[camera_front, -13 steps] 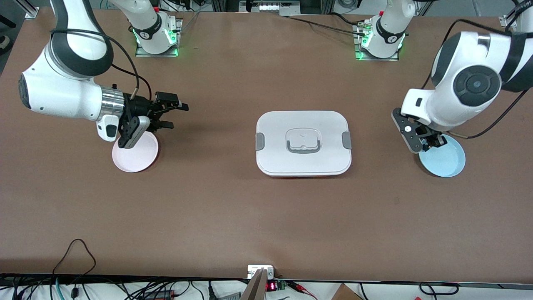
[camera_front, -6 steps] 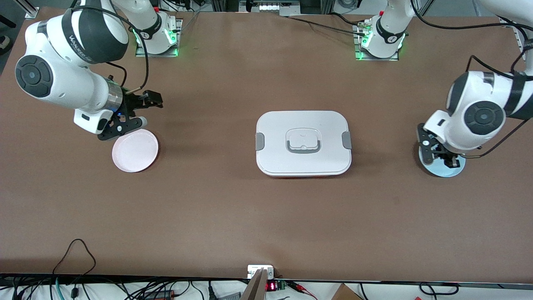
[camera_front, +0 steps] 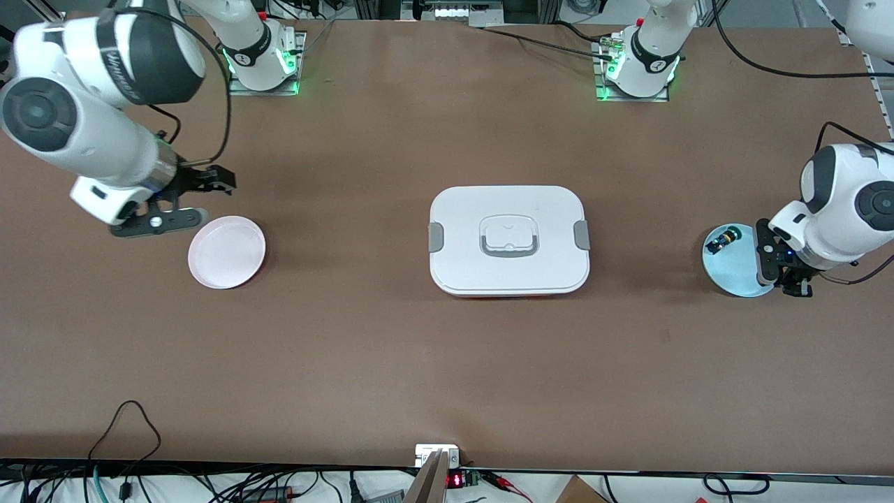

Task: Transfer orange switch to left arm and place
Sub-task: 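Lower the orange switch into the blue dish with the left gripper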

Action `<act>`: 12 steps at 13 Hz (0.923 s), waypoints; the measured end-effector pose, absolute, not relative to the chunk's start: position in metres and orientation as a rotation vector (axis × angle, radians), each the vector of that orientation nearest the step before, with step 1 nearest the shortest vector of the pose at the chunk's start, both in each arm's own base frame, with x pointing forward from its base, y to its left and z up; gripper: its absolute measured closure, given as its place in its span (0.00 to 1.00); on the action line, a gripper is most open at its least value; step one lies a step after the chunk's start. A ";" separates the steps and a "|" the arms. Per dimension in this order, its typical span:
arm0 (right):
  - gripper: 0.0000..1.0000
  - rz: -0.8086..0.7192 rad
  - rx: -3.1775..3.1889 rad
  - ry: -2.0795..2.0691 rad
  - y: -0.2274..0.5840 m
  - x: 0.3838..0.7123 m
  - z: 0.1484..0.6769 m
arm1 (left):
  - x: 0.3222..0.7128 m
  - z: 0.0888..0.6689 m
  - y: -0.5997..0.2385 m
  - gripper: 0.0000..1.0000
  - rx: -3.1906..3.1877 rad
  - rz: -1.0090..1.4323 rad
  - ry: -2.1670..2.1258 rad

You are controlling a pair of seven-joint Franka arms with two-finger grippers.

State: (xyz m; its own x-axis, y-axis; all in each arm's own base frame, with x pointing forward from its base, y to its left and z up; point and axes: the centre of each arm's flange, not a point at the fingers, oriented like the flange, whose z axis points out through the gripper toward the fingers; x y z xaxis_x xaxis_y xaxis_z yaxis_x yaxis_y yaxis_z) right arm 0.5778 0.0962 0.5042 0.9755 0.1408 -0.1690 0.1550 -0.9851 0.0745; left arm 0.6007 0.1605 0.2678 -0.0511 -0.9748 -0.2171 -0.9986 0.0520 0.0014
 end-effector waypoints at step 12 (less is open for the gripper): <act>0.00 -0.033 3.043 0.114 0.039 0.558 0.547 | 0.575 0.208 0.195 0.60 -2.197 0.142 2.212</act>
State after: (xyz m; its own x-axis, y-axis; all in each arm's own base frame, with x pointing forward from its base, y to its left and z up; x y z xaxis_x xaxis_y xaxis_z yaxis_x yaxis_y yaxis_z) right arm 0.5583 0.0391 0.5466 0.9970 0.0737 -0.0252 0.0758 -0.9926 0.0952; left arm 0.5750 0.1953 0.2085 -0.0085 -0.9968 -0.0789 -0.9988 0.0046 0.0496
